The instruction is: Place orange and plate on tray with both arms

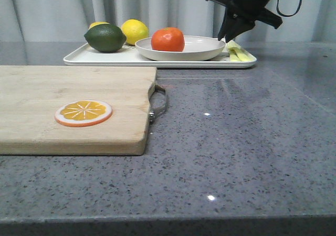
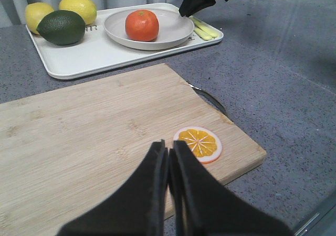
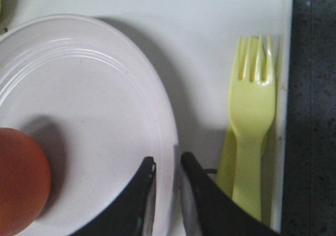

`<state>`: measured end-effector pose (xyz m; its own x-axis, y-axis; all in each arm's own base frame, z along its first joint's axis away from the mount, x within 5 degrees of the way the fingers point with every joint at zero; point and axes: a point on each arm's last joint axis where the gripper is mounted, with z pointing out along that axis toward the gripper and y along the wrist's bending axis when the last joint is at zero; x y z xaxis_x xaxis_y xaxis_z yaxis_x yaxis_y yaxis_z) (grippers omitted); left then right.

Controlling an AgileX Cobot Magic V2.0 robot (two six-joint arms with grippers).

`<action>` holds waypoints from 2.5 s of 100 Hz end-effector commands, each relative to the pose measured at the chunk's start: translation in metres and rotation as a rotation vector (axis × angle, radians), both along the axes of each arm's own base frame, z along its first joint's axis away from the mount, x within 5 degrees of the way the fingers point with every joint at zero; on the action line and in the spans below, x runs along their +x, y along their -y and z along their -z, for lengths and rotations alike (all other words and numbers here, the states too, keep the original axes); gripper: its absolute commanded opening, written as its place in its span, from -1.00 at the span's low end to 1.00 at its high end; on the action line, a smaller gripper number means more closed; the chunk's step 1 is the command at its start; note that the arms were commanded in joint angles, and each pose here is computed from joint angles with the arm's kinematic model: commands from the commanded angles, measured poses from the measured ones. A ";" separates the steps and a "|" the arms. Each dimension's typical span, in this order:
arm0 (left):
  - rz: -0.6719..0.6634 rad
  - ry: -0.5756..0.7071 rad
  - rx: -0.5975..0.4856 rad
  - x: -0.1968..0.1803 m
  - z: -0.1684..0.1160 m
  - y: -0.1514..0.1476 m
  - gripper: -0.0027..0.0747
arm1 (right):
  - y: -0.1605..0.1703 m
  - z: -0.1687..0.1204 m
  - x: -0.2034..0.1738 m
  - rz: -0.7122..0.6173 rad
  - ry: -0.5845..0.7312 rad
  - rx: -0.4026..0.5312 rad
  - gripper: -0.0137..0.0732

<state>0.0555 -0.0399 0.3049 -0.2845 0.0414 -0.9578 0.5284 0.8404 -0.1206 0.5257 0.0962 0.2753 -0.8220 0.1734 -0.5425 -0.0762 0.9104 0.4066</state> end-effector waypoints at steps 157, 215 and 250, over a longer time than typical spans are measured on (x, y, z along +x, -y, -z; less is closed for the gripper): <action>-0.015 0.071 -0.060 0.002 -0.015 0.000 -0.98 | 0.007 -0.214 -0.189 -0.098 0.218 -0.217 -0.85; -0.011 0.055 -0.051 0.001 -0.013 0.000 -0.98 | 0.035 -0.213 -0.311 -0.069 0.388 -0.208 -0.85; -0.010 0.052 -0.056 0.001 -0.013 0.000 -0.98 | 0.056 -0.171 -0.392 -0.043 0.560 -0.198 -0.85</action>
<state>0.0550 -0.0400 0.3038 -0.2954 0.0469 -0.9542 0.5295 0.8394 -0.1227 0.1516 0.0460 0.4383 -0.5573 -0.0341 -0.8296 -0.2580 0.9568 0.1340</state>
